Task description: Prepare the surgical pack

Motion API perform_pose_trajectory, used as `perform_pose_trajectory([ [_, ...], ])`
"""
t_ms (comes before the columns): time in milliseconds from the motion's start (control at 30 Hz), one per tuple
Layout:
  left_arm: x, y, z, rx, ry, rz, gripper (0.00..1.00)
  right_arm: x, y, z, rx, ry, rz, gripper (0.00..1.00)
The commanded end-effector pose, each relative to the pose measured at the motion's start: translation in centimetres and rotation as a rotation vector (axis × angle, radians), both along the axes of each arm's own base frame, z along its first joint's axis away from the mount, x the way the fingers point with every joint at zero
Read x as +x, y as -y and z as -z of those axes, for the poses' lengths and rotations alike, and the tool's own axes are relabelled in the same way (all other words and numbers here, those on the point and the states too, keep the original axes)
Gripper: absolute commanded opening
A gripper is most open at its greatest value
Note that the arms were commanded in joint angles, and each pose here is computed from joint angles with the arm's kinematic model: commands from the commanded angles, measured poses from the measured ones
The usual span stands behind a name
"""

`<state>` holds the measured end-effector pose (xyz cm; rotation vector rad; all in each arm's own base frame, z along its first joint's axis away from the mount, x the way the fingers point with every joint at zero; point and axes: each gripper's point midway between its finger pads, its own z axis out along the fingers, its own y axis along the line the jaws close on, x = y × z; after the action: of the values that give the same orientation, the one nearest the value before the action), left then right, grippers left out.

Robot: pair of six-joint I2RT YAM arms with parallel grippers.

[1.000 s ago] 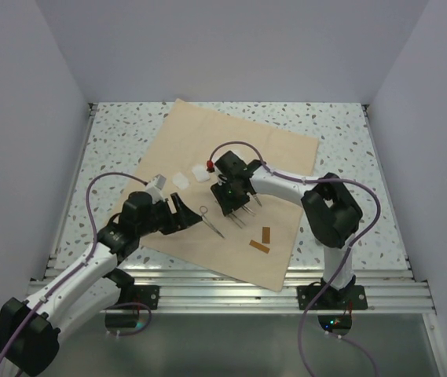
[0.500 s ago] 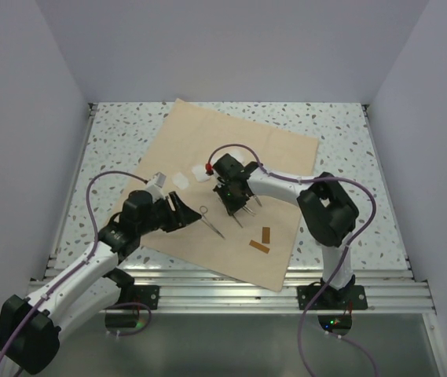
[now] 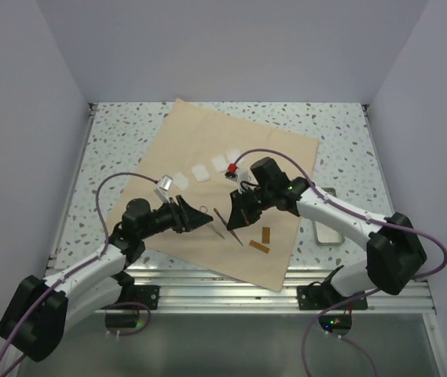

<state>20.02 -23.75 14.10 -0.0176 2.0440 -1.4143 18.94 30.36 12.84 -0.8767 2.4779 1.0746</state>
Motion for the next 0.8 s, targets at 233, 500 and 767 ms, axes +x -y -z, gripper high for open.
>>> perform_pose_trajectory([
  [233, -1.0, 1.9, -6.2, -0.193, 0.224, 0.125, 0.68, -3.8, -1.7, -5.4, 0.362, -0.136, -0.112, 0.0],
  [500, 1.4, 0.7, -4.3, -0.096, 0.146, -0.064, 0.72, 2.9, 4.1, -0.7, -0.017, -0.008, 0.272, 0.0],
  [767, 3.1, -0.3, -5.4, 0.034, 0.197, -0.135, 0.73, 8.3, 16.6, 2.0, -0.402, 0.171, 0.694, 0.0],
])
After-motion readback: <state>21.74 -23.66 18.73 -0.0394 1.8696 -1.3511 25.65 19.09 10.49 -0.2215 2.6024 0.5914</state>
